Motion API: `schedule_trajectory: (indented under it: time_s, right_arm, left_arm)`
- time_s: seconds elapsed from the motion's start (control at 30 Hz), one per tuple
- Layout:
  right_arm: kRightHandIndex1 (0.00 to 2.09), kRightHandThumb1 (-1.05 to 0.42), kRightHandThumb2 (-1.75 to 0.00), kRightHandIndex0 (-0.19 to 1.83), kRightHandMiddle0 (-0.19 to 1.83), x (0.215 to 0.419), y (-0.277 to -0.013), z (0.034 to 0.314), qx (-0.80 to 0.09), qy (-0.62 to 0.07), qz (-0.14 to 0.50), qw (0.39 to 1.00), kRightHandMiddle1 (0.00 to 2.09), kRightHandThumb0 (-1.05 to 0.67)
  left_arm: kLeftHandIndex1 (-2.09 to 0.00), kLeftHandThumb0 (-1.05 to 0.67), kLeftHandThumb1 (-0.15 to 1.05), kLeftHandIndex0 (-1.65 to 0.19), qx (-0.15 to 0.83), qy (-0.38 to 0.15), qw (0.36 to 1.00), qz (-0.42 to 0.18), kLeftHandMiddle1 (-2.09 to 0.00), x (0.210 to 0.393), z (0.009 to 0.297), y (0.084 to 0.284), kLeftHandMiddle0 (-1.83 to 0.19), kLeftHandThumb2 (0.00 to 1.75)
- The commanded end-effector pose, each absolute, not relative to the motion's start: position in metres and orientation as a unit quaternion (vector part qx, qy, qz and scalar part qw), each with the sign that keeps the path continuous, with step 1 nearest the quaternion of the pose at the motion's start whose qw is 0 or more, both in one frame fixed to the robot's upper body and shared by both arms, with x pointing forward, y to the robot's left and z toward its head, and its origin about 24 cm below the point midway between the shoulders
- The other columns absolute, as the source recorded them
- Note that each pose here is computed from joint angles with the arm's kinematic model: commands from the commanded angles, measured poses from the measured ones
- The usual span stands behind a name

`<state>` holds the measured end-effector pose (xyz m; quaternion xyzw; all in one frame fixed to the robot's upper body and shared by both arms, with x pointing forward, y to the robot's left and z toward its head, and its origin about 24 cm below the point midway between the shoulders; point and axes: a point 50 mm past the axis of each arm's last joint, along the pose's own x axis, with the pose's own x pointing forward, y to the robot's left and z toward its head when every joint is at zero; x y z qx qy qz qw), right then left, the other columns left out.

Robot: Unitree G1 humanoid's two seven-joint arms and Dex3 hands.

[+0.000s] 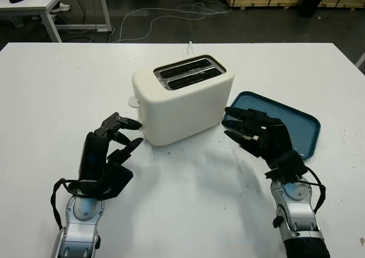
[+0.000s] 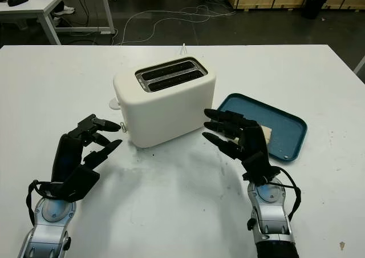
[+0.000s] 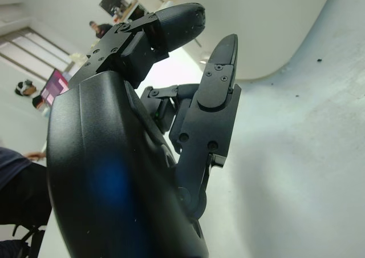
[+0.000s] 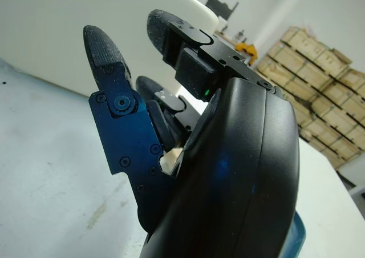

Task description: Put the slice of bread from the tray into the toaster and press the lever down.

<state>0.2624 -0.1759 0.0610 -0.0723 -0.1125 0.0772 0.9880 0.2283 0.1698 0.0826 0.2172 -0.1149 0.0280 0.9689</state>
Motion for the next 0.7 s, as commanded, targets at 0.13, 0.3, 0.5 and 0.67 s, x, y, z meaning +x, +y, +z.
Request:
schedule_trajectory:
  time_s: [0.13,0.3,0.5,0.67]
  right_arm:
    - [0.19,-0.8,0.0,0.96,0.95,0.262,-0.175,0.062,-0.072,-0.119,0.075,0.987,0.0,-0.54]
    - [0.17,-0.8,0.0,0.97,0.95,0.261,-0.175,0.062,-0.07,-0.118,0.08,0.987,0.0,-0.55]
    - [0.16,-0.79,0.0,0.97,0.96,0.251,-0.179,0.079,-0.136,-0.175,0.074,0.972,0.0,-0.49]
    - [0.12,-0.79,0.0,0.93,0.9,0.234,-0.197,0.096,-0.271,-0.234,0.057,0.932,0.0,-0.51]
  left_arm:
    - [-1.14,-0.23,0.92,-0.52,0.217,-0.125,0.968,0.026,-1.55,0.228,0.084,0.166,-0.56,0.07]
    - [-1.13,-0.22,0.92,-0.52,0.216,-0.122,0.969,0.024,-1.59,0.228,0.083,0.166,-0.55,0.07]
    - [-1.13,-0.22,0.92,-0.52,0.216,-0.128,0.968,0.023,-1.56,0.228,0.082,0.166,-0.56,0.07]
    - [-1.14,-0.23,0.92,-0.53,0.214,-0.13,0.968,0.021,-1.55,0.229,0.083,0.167,-0.57,0.08]
